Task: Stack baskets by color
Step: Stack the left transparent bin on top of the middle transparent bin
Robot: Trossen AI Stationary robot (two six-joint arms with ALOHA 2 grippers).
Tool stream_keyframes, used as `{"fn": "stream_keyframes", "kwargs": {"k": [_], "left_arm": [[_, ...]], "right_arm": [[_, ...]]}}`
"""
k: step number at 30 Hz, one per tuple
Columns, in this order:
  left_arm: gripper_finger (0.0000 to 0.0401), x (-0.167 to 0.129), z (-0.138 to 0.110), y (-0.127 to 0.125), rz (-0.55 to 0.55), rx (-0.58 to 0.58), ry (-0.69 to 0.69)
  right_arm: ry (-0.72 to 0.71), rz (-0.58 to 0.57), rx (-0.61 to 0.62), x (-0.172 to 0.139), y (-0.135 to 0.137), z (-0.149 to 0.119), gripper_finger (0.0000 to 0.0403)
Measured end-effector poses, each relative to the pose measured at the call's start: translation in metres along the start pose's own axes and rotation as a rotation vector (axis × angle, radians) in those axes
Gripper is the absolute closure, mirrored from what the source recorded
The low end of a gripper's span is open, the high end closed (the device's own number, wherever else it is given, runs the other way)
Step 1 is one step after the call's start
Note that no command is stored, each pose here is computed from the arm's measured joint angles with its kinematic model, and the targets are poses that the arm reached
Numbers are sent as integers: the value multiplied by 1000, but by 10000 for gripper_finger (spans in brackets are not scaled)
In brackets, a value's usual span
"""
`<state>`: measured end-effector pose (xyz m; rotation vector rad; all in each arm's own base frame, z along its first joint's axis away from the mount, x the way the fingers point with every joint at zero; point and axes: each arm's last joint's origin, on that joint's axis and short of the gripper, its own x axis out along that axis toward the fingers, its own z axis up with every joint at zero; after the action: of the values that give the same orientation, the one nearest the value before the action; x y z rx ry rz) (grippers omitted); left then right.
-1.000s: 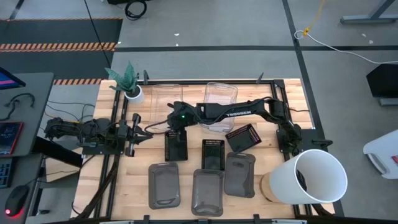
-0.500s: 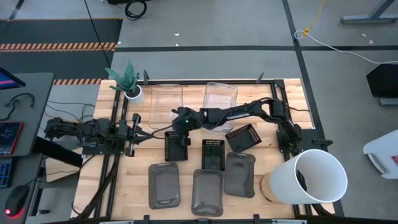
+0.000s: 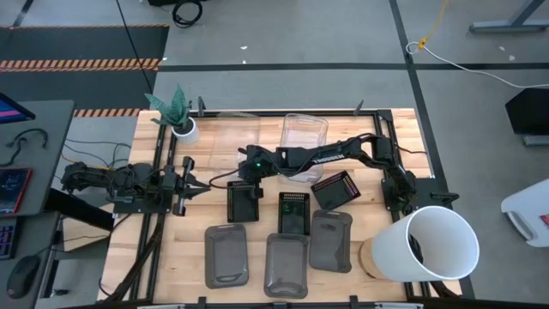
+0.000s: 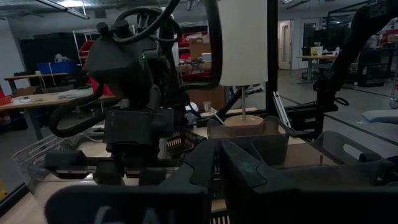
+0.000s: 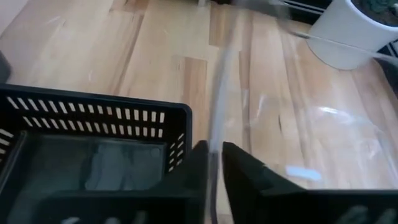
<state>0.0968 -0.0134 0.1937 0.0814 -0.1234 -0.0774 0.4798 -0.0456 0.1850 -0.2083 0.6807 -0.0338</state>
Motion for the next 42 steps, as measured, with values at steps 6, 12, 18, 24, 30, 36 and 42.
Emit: {"fn": "stream_keyframes", "kwargs": {"k": [6, 12, 18, 24, 30, 36, 42], "left_arm": [[373, 0, 0, 0, 0, 0, 0], [366, 0, 0, 0, 0, 0, 0], [368, 0, 0, 0, 0, 0, 0], [373, 0, 0, 0, 0, 0, 0], [365, 0, 0, 0, 0, 0, 0], [371, 0, 0, 0, 0, 0, 0], [376, 0, 0, 0, 0, 0, 0]], "right_arm": [[21, -32, -26, 0, -2, -2, 389], [62, -81, -90, -7, 2, 0, 396], [84, -140, -132, -37, 4, 16, 396], [96, -200, -173, -83, 10, 37, 396], [46, -208, -150, -143, 10, 58, 396], [46, -205, -45, -198, 13, 63, 397], [157, -248, 9, -234, 27, 53, 397]]}}
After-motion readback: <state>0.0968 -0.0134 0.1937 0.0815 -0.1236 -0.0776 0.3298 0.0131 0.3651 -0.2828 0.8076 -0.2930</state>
